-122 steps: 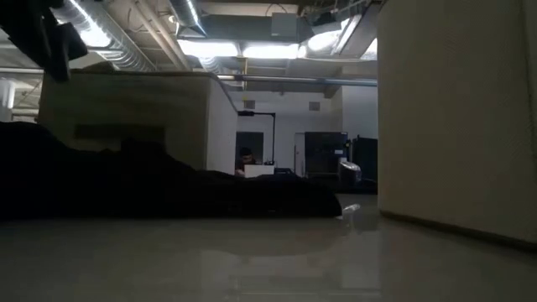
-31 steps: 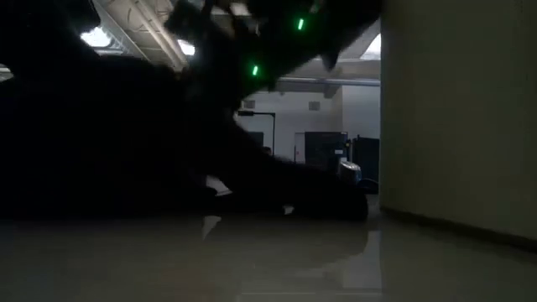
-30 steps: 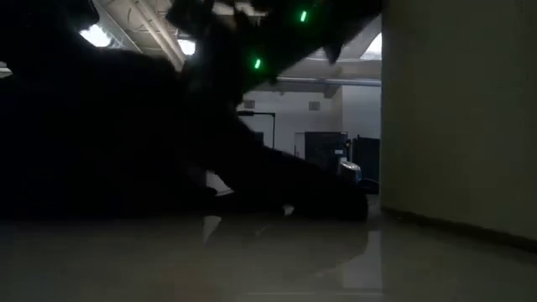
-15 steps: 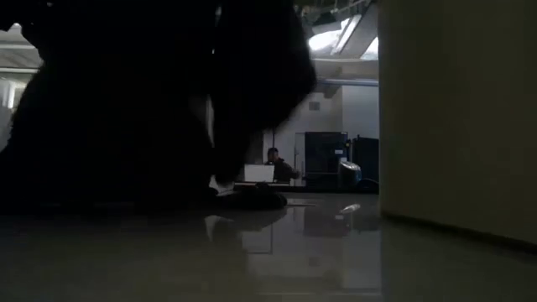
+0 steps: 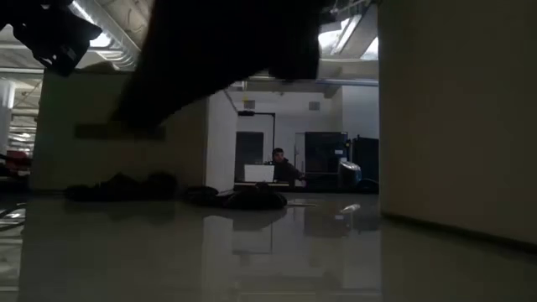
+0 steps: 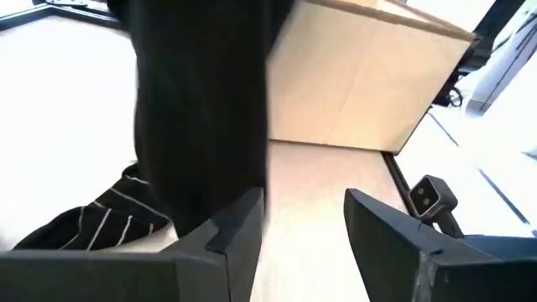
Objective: Sort clothes
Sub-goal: Put the black jacket into the bottom white laundry organizer, then put the black sock into the bottom white laundry organizer
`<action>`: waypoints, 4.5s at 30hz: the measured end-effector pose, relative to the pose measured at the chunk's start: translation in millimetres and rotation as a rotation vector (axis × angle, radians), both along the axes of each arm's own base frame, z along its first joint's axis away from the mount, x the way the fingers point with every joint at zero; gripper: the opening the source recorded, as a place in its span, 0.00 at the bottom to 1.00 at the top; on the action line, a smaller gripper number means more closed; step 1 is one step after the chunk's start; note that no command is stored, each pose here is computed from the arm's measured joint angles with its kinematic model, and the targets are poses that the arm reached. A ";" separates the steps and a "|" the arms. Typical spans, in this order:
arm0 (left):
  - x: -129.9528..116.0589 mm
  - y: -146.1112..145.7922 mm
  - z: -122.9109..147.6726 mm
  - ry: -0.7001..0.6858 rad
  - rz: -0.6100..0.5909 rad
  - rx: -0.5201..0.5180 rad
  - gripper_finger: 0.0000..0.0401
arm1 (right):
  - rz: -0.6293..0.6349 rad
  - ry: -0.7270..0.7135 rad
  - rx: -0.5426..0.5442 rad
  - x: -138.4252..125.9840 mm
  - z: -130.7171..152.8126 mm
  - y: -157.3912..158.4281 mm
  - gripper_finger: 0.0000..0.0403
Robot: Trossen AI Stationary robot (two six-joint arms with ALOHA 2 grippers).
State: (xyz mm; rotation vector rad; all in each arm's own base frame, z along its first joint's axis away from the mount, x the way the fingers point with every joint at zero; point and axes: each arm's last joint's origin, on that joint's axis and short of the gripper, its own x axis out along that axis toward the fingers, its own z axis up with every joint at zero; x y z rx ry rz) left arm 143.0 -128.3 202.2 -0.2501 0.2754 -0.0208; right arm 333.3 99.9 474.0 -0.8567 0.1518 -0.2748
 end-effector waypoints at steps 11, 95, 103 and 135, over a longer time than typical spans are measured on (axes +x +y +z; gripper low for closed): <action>-0.1 0.5 -1.0 0.009 0.005 0.001 0.40 | -0.080 -0.026 0.017 -80.6 80.4 24.2 0.09; 1.8 6.1 -5.6 0.033 0.073 0.053 0.40 | -0.243 0.611 0.643 -54.5 -67.6 -2.4 0.64; 1.8 6.1 -5.6 0.033 0.072 0.054 0.40 | -0.217 0.537 0.528 31.2 -103.1 -36.9 0.64; 1.0 6.6 -7.6 0.050 0.074 0.051 0.40 | -0.139 1.049 0.716 135.5 -318.5 -70.5 0.63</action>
